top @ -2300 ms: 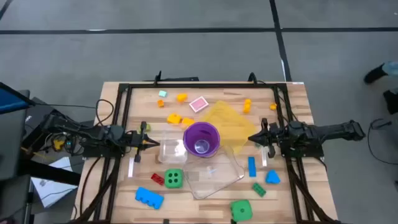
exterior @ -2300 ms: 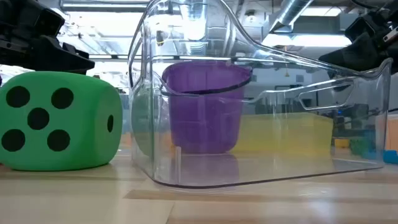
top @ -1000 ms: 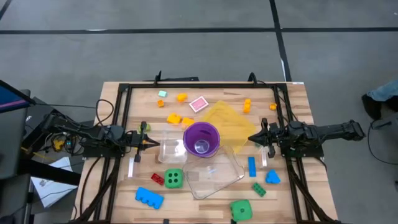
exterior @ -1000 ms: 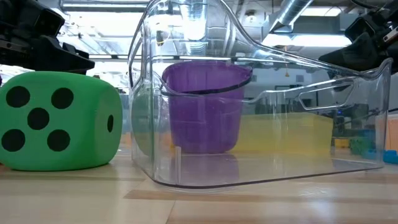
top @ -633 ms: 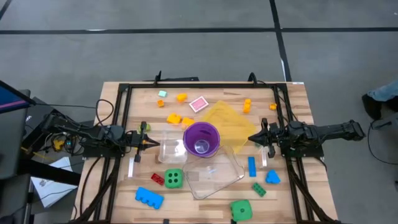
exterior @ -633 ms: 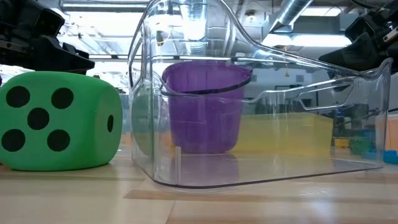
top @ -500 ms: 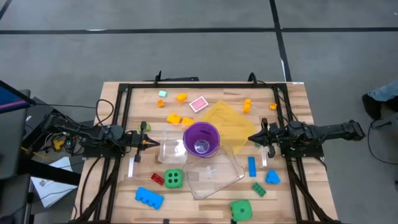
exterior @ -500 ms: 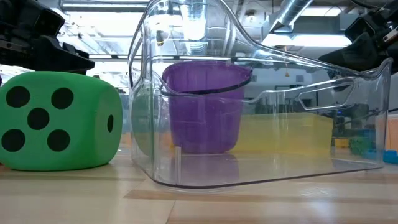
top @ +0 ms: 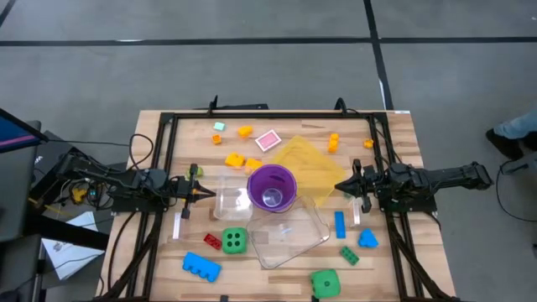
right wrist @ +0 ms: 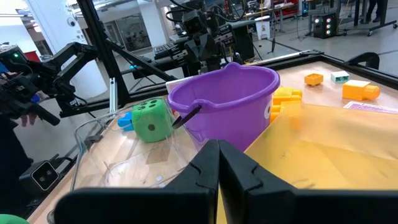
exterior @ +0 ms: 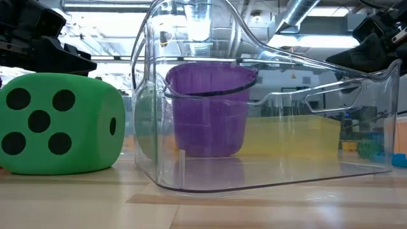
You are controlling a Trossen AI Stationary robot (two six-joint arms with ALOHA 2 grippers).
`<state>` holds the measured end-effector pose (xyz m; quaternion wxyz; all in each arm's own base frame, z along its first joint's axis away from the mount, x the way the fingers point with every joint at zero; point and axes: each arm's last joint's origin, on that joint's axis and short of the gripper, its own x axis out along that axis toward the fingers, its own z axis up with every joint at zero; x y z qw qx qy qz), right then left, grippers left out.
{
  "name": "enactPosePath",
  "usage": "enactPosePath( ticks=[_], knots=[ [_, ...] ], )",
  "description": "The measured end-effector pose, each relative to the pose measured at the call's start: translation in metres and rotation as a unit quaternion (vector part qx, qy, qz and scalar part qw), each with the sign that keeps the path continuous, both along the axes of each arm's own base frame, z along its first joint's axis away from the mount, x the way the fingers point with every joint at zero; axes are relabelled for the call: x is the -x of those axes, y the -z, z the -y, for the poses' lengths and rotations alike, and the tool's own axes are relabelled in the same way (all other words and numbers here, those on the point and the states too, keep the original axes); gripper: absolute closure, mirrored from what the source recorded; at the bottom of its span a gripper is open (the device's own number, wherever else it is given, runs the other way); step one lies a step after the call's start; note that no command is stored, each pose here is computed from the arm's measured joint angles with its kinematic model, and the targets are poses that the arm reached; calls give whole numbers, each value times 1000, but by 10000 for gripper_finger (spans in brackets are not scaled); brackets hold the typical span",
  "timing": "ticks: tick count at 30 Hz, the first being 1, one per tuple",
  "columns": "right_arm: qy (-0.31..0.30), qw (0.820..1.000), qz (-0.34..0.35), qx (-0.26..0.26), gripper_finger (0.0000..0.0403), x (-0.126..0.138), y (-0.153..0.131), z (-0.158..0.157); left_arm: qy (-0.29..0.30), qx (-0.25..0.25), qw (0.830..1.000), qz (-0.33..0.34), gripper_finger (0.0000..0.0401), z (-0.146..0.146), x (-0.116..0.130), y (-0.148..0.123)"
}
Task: Pick & Place Toys
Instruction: Put the orange deck of cards into the white bin
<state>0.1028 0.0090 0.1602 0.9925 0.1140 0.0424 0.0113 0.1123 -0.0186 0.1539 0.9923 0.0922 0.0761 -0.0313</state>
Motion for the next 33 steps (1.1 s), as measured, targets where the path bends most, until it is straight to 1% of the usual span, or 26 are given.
enactPosePath(
  ticks=[11, 13, 15, 18, 23, 24, 25, 27, 29, 31, 33],
  knots=[
    [0, 1000, 0, 0, 403, 0, 0, 0, 1, -11, 1000, 1, 388, 0, 0, 0],
    [0, 1000, 0, 0, 403, 0, 0, 0, -13, -13, 1000, 1, 388, -1, 0, 0],
    [0, 1000, 0, 0, 403, 0, 0, 0, -42, -16, 999, 3, 388, -2, 0, 0],
    [0, 1000, 0, 1, 403, 0, 0, 0, -73, 4, 997, 26, 388, -4, -1, -5],
    [-2, 999, 6, 44, 403, 0, -1, 0, -103, 35, 990, 86, 388, -6, -1, -16],
    [-1, 999, 11, 44, 403, 0, -2, 0, -106, 42, 988, 100, 388, -6, -1, -19],
    [1, 999, 26, 32, 403, 0, -4, 0, -106, 48, 987, 115, 388, -6, -1, -22],
    [4, 998, 58, -9, 403, 0, -11, 0, -105, 61, 981, 154, 388, -6, 0, -30],
    [4, 994, 103, -47, 403, 0, -20, 1, -103, 79, 971, 202, 388, -6, 2, -40],
    [2, 984, 157, -82, 403, 2, -30, 1, -100, 109, 955, 257, 388, -7, 6, -50],
    [-6, 970, 214, -114, 403, 6, -41, 1, -90, 161, 931, 316, 388, -8, 11, -61]
  ],
)
